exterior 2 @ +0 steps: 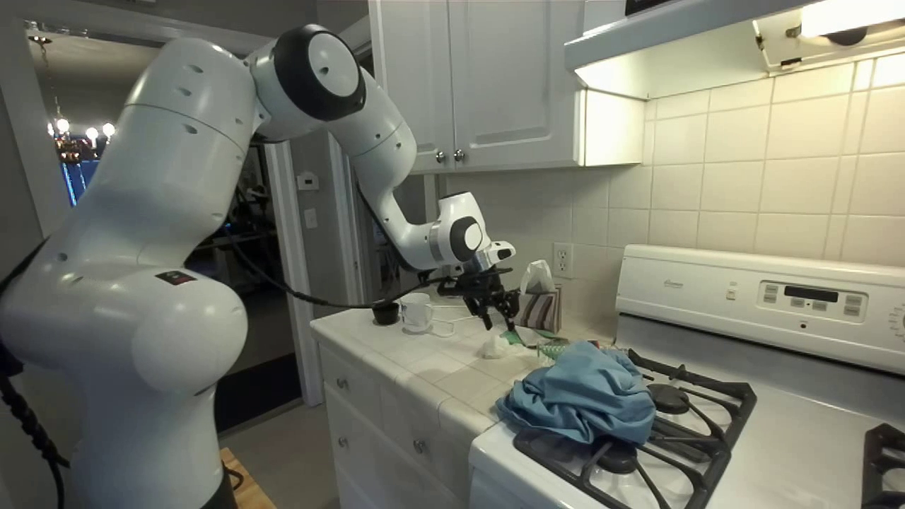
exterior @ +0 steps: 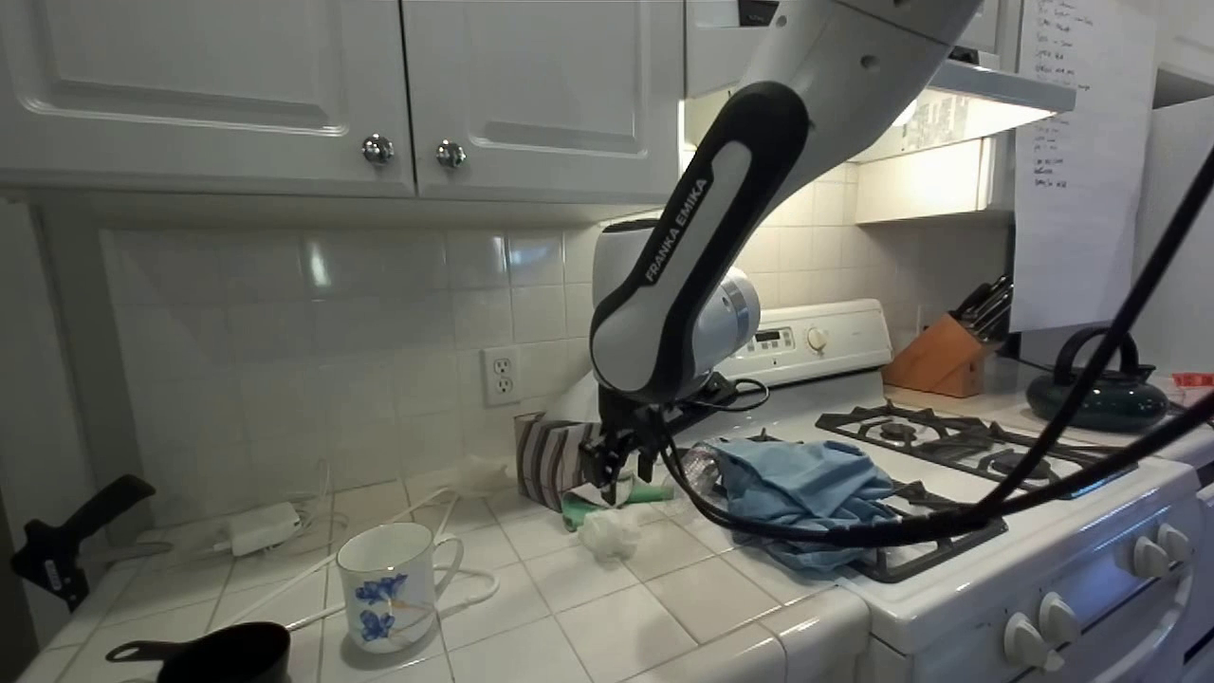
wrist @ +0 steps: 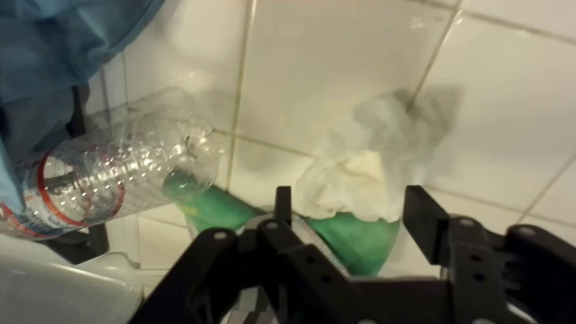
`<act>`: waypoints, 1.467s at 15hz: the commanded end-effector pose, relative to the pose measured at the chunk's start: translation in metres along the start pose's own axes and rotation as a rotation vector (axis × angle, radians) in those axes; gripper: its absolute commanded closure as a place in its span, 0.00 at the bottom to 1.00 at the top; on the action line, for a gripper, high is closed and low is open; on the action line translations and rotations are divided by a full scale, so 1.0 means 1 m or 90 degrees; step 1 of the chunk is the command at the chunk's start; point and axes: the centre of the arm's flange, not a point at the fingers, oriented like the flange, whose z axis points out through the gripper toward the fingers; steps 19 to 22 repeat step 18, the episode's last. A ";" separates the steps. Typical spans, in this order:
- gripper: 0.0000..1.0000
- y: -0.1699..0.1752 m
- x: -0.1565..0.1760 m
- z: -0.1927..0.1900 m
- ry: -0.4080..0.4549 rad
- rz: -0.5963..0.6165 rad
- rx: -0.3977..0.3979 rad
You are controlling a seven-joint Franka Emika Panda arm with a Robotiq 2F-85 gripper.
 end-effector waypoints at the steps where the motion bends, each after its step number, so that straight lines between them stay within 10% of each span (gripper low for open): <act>1: 0.03 0.001 -0.028 -0.028 -0.069 -0.030 0.083; 8: 0.00 -0.006 -0.086 -0.075 -0.180 -0.012 0.140; 16: 0.00 -0.006 -0.189 -0.149 -0.180 0.102 0.065; 22: 0.00 -0.008 -0.163 -0.126 -0.199 0.084 0.086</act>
